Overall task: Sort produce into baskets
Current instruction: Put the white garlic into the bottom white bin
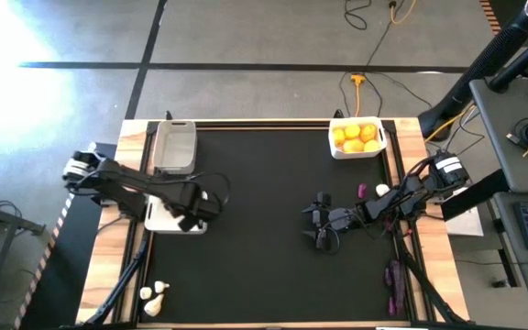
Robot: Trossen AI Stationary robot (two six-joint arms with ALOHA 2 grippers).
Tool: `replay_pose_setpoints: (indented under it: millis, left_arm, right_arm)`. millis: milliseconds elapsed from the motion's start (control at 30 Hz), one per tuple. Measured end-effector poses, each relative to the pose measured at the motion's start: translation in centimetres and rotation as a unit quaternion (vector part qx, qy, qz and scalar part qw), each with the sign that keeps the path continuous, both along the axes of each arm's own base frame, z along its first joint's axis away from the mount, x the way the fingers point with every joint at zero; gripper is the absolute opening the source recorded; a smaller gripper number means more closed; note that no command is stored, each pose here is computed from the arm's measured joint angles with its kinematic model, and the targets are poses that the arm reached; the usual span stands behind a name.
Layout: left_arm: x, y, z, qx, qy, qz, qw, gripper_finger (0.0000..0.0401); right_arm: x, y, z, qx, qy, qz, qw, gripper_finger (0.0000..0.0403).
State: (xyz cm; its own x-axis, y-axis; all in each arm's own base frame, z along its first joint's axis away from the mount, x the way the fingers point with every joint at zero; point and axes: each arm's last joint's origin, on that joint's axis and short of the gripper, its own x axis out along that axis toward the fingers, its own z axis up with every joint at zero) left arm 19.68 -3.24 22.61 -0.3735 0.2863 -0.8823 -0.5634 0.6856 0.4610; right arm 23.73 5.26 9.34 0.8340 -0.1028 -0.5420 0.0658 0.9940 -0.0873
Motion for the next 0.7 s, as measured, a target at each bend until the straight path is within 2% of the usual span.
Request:
replay_pose_setpoints:
  millis: [100,233,433,700]
  left_arm:
    - [-1.9,0.3,-0.8,-0.012,-0.023,0.045,0.999,0.0082]
    - [-3.1,0.4,-1.9,-0.051,-0.081,0.085,0.992,0.0082]
    - [-2.7,0.3,-3.8,-0.076,-0.178,0.085,0.977,0.0088]
    - [-2.5,0.3,-4.7,-0.060,-0.174,0.118,0.976,0.0148]
  right_arm:
    - [0.0,0.0,0.0,0.000,-0.001,0.000,1.000,0.0325]
    - [0.1,0.0,0.1,-0.006,-0.004,0.004,1.000,0.0325]
    - [0.3,0.1,0.4,-0.015,-0.021,0.013,1.000,0.0325]
    - [0.3,0.1,0.5,-0.037,-0.025,0.027,0.999,0.0325]
